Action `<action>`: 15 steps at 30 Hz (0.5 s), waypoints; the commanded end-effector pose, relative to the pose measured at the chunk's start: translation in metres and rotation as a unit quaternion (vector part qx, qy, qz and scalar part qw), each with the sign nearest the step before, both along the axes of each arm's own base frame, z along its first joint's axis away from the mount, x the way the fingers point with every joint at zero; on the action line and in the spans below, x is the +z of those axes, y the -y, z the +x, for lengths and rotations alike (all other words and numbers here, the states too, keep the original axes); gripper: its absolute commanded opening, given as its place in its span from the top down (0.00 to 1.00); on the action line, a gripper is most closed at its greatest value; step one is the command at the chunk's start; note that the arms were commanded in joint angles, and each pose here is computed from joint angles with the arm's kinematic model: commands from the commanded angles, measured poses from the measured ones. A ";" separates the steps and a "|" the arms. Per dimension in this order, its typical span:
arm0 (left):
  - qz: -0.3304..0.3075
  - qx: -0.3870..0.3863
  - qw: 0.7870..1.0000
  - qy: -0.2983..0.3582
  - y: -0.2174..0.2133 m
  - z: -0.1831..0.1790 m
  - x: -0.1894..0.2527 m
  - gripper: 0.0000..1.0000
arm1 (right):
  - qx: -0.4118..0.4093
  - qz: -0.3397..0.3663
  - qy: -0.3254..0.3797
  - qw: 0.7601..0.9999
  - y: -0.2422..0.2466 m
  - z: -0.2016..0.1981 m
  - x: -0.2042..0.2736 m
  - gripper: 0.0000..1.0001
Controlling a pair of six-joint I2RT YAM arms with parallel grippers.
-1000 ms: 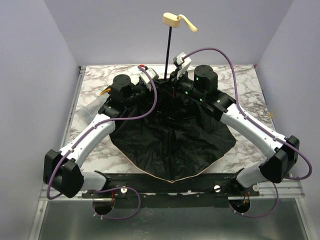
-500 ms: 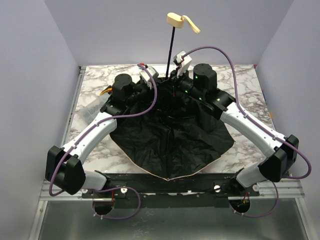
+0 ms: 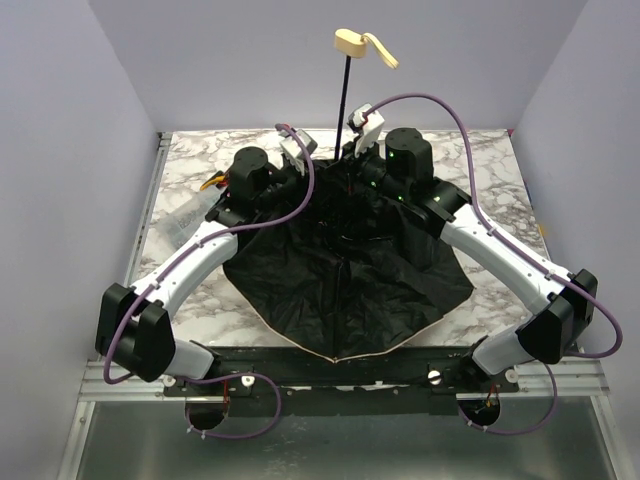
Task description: Open the umbrella
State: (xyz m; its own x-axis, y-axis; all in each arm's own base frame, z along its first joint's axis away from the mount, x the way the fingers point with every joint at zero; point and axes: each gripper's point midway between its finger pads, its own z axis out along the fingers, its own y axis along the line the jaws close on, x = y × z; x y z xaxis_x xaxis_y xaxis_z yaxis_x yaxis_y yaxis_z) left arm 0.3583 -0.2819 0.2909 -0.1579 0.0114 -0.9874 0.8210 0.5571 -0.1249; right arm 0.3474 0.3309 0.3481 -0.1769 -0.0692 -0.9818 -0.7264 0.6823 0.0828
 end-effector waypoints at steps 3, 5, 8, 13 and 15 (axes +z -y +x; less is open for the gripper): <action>0.164 0.045 0.953 -0.252 -0.046 -0.035 -0.178 0.53 | -0.013 0.228 0.236 0.945 0.035 -0.029 0.219 1.00; 0.172 0.044 0.951 -0.254 -0.048 -0.038 -0.183 0.54 | -0.015 0.228 0.236 0.944 0.035 -0.028 0.218 1.00; 0.178 0.042 0.949 -0.256 -0.050 -0.040 -0.188 0.57 | -0.022 0.232 0.241 0.942 0.037 -0.026 0.219 1.00; 0.184 0.043 0.947 -0.260 -0.050 -0.038 -0.190 0.68 | -0.027 0.230 0.253 0.939 0.039 -0.024 0.221 1.00; 0.183 0.038 0.945 -0.270 -0.050 -0.042 -0.192 0.63 | -0.036 0.232 0.257 0.938 0.042 -0.022 0.224 1.00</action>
State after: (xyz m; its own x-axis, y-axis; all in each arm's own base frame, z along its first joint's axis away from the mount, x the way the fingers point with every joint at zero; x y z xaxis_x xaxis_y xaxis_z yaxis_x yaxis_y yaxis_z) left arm 0.3591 -0.2851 0.2783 -0.1697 0.0243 -0.9852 0.8245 0.5512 -0.1284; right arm 0.3560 0.3253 0.3424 -0.1853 -0.0760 -0.9797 -0.6983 0.7117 0.0769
